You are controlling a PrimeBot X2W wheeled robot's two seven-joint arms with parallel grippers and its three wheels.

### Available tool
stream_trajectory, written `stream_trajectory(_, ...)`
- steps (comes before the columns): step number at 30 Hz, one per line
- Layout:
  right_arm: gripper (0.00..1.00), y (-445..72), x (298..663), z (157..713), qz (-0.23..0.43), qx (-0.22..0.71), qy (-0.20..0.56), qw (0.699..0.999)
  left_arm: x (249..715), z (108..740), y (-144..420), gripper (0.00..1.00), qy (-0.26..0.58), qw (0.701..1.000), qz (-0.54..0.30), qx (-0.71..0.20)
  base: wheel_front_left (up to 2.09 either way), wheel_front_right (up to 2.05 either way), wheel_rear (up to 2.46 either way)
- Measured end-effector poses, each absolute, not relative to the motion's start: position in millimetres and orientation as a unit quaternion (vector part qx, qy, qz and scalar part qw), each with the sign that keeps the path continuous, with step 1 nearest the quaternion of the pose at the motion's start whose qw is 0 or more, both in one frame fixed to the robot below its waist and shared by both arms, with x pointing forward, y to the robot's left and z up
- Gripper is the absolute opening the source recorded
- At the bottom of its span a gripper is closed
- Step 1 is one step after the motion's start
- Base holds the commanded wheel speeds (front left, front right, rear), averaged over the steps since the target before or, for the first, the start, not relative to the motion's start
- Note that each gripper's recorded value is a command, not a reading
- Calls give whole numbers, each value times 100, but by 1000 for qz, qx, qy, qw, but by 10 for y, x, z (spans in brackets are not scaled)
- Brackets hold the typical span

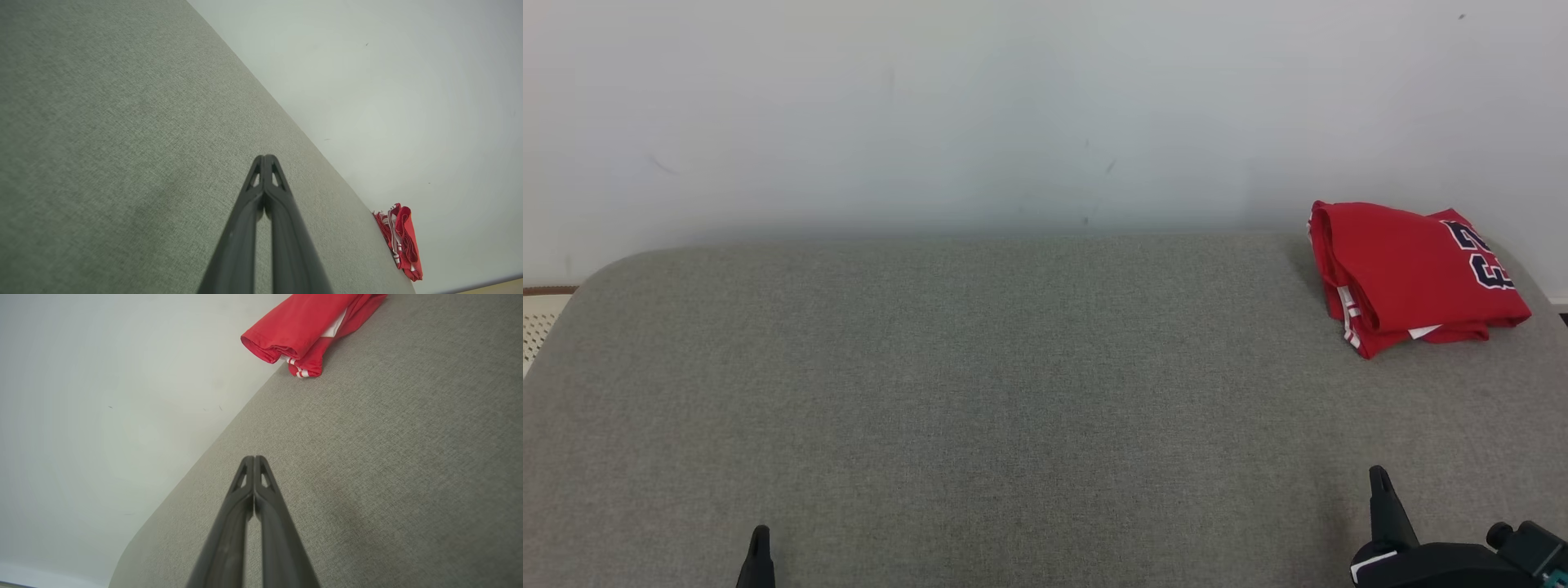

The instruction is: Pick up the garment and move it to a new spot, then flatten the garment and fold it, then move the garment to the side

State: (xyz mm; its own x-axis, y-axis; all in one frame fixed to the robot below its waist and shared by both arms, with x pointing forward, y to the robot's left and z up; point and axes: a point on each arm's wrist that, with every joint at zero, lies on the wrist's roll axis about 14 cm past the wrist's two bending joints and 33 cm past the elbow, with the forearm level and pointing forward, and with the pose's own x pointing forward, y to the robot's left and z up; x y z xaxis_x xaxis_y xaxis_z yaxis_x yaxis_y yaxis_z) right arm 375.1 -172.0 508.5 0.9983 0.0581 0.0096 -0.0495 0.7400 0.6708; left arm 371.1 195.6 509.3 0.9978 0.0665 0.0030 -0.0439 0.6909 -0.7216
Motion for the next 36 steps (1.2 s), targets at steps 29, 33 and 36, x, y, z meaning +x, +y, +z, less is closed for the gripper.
stream_trajectory(29, 0, -1884, 3924, 5075, 5, 518, 18, 855, 3872, 5070, 1953, 0, -2, 842, 26, -539, 0, 0, 0)
stream_trajectory(33, 0, -1899, 3939, 5068, 3, 537, 19, 844, 3887, 5061, 1953, 0, 0, 831, 26, -556, 0, 0, 0)
stream_trajectory(36, 0, -1910, 3949, 5060, 1, 550, 20, 835, 3897, 5061, 1950, 0, 0, 822, 24, -568, 0, 0, 0)
